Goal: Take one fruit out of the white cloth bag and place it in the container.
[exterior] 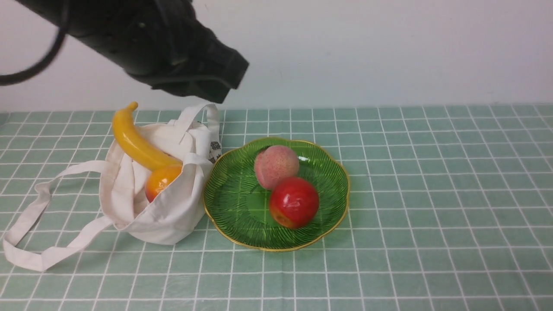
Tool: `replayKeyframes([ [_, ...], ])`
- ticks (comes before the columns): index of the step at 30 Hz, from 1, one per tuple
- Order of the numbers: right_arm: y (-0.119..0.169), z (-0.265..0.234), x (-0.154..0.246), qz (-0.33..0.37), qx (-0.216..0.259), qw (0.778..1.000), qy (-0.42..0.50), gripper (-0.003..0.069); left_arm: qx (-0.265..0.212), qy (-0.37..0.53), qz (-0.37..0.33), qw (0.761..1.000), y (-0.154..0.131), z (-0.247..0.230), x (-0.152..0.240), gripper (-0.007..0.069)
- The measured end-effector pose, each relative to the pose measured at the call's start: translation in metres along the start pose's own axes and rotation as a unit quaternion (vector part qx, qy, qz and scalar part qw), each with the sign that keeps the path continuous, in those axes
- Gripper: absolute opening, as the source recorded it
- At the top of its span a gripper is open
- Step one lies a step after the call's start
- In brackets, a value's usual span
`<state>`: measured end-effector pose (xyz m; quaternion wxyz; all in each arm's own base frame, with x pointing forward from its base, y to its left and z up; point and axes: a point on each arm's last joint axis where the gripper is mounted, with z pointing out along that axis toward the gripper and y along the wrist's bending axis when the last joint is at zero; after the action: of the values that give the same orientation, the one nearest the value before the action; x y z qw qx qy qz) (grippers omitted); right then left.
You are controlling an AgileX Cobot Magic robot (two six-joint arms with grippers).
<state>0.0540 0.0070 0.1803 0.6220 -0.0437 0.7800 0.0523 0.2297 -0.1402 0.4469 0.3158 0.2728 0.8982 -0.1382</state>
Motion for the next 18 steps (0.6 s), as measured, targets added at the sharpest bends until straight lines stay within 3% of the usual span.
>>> replayKeyframes([
  [12, 0.000, 0.000, 0.000, 0.000, 0.000, 1.000, 0.000, -0.0015, -0.016, -0.025, -0.002, 1.000, -0.006, -0.044, 0.085, -0.0008],
  [16, 0.000, 0.000, 0.000, 0.000, 0.000, 1.000, 0.000, -0.0015, -0.023, -0.099, -0.042, 0.994, -0.008, -0.054, 0.148, -0.0008],
  [18, 0.000, 0.000, 0.000, 0.000, 0.000, 1.000, 0.000, -0.0015, -0.022, -0.118, -0.054, 0.991, -0.008, -0.053, 0.159, -0.0008],
])
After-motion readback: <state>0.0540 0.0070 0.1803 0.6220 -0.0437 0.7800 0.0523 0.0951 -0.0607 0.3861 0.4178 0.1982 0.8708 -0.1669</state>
